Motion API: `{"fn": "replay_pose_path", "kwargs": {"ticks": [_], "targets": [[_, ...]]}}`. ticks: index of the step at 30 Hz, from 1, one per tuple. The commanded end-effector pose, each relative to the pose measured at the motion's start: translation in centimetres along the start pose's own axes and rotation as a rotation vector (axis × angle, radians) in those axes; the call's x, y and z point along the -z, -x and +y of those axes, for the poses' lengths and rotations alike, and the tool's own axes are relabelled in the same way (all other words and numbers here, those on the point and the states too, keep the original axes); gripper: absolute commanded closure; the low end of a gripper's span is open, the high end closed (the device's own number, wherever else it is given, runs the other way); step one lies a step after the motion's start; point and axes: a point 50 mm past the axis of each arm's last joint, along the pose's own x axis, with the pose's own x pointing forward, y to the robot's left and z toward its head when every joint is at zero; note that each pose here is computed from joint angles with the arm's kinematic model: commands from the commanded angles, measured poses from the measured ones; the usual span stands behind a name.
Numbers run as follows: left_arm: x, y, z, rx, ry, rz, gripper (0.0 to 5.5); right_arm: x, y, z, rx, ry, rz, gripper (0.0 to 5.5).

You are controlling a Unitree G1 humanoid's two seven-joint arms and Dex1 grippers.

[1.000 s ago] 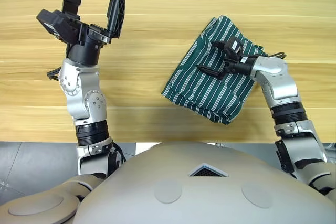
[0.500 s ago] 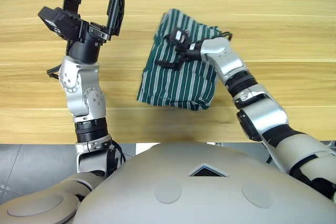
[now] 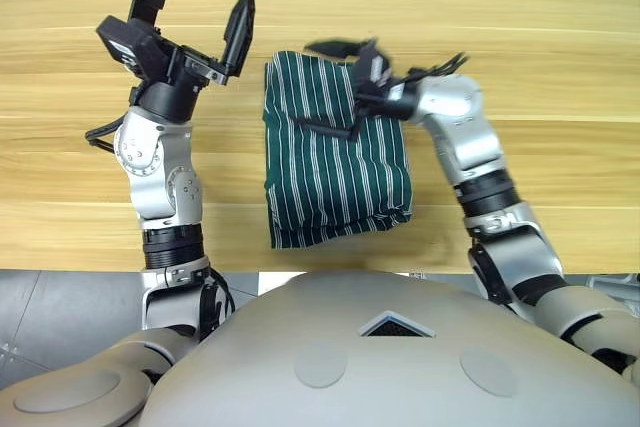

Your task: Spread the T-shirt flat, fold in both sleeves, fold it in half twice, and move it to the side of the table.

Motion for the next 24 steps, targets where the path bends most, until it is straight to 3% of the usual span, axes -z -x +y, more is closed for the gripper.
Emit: {"fn": "replay_pose_path", "kwargs": {"ticks": [1,4,6,10,17,24], "targets": [[0.5,5.6,0.1,0.288,-0.254,0.265,0.11,1.2,9.3,0.5,-0.101,0.164,0.312,0.10],[0.0,11.1,1.4,0.507,-0.323,0.530,0.11,1.9,14.4,1.4,-0.119,0.126,0.478,0.10],[-0.9,12.5,2.0,0.589,-0.351,0.618,0.11,2.2,15.5,2.4,-0.154,0.128,0.508,0.10],[-1.5,12.4,0.8,0.783,-0.392,0.686,0.11,3.1,14.9,3.2,-0.249,0.107,0.501,0.10],[0.8,9.9,-2.2,0.919,-0.431,0.622,0.11,4.9,13.1,5.0,-0.388,0.045,0.472,0.10],[2.3,11.3,-4.2,1.071,-0.440,0.661,0.11,5.5,11.8,6.3,-0.465,0.042,0.451,0.10]]}}
